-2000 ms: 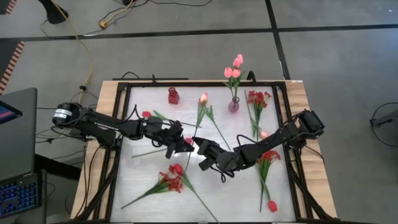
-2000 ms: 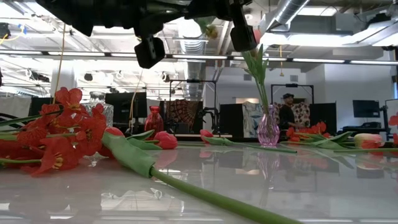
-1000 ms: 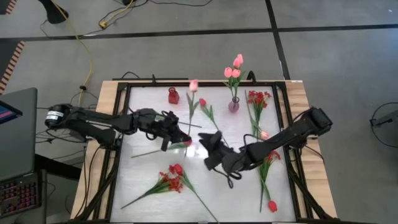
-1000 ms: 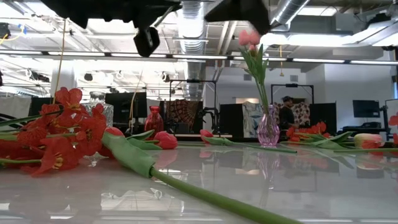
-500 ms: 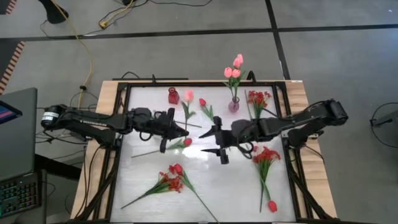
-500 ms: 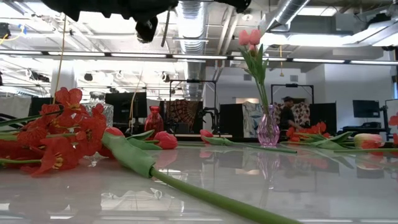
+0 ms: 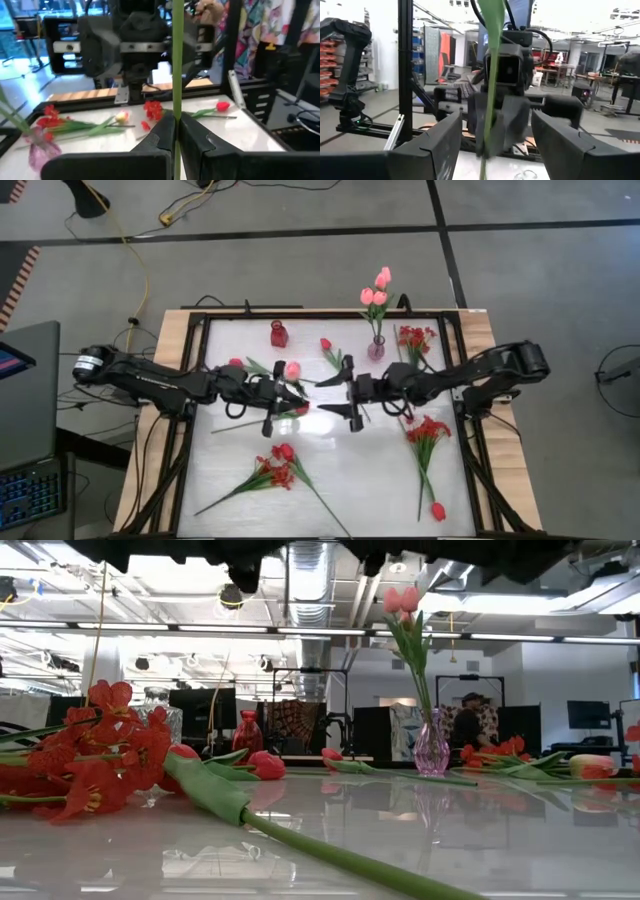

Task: Sort flowers into vase by color
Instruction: Put the pink tulip into the purple vase

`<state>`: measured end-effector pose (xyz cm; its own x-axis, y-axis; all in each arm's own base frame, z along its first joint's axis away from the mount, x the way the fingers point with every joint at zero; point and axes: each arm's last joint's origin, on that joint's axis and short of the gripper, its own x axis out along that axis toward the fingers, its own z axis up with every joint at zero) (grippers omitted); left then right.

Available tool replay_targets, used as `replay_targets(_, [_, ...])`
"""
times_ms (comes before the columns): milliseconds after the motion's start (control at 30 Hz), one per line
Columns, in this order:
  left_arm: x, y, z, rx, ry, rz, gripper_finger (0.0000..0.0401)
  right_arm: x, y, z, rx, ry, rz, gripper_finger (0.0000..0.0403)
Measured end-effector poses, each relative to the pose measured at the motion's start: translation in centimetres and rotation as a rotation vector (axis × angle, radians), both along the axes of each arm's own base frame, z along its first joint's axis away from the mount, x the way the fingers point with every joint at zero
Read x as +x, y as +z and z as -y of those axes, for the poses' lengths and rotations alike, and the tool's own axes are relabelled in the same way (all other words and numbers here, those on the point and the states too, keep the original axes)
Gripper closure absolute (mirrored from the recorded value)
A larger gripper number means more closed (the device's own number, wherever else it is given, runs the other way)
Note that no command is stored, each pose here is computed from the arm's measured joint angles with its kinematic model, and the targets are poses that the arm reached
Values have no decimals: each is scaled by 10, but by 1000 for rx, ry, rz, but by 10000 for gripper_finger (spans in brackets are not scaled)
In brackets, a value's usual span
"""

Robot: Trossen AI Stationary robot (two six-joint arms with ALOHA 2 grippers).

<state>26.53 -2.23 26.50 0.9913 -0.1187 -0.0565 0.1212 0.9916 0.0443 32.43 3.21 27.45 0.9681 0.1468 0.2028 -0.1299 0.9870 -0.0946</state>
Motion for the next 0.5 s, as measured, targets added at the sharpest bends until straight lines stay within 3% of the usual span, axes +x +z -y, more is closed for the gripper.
replay_targets(500, [20,-17,-1,-6,9,36,401,9,10,0,-13,-36,-19,138])
